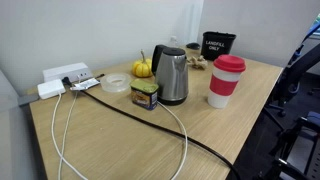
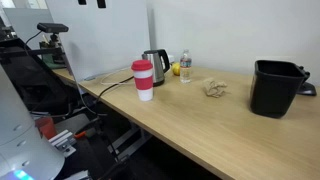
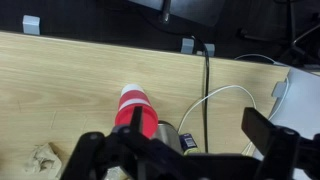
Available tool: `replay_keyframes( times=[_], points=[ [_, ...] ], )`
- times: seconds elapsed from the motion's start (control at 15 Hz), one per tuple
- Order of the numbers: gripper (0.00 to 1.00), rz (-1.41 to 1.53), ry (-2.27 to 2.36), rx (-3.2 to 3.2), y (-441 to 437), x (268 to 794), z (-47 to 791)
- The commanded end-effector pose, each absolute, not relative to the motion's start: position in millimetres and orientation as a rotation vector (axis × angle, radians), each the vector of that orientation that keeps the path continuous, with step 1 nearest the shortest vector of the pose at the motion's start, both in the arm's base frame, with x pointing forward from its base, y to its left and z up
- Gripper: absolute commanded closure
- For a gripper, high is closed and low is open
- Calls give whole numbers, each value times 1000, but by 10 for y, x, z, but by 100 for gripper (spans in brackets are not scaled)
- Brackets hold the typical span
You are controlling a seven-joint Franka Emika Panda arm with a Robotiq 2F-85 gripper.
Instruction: Push the button to open the kettle lid
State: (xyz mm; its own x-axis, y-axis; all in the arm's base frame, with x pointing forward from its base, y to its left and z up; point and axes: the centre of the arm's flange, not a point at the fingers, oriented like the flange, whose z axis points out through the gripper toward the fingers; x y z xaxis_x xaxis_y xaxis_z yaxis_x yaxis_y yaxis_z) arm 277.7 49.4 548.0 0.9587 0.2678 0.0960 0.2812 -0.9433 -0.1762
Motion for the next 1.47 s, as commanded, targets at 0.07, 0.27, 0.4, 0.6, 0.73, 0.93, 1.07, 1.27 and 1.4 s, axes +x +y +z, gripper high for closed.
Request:
replay_keyframes(
  times=[0.07,0.27,0.4,0.6,0.73,0.93,1.07,1.27,1.4],
  points=[
    [0,-107,-418,-2926,493,2778,5481],
    [0,-92,-445,-2956,477,2777,5489],
    [0,-92,-451,-2981,465,2779,5491],
    [0,-120,-475,-3023,442,2792,5488],
    [0,-116,-495,-3031,433,2793,5488],
    [0,-201,-476,-2995,880,2900,5554],
    [0,-194,-501,-3017,1275,3027,5520],
    [0,-171,-472,-3014,1220,3139,5503],
    [0,-180,-469,-3010,1199,3131,5528]
  ],
)
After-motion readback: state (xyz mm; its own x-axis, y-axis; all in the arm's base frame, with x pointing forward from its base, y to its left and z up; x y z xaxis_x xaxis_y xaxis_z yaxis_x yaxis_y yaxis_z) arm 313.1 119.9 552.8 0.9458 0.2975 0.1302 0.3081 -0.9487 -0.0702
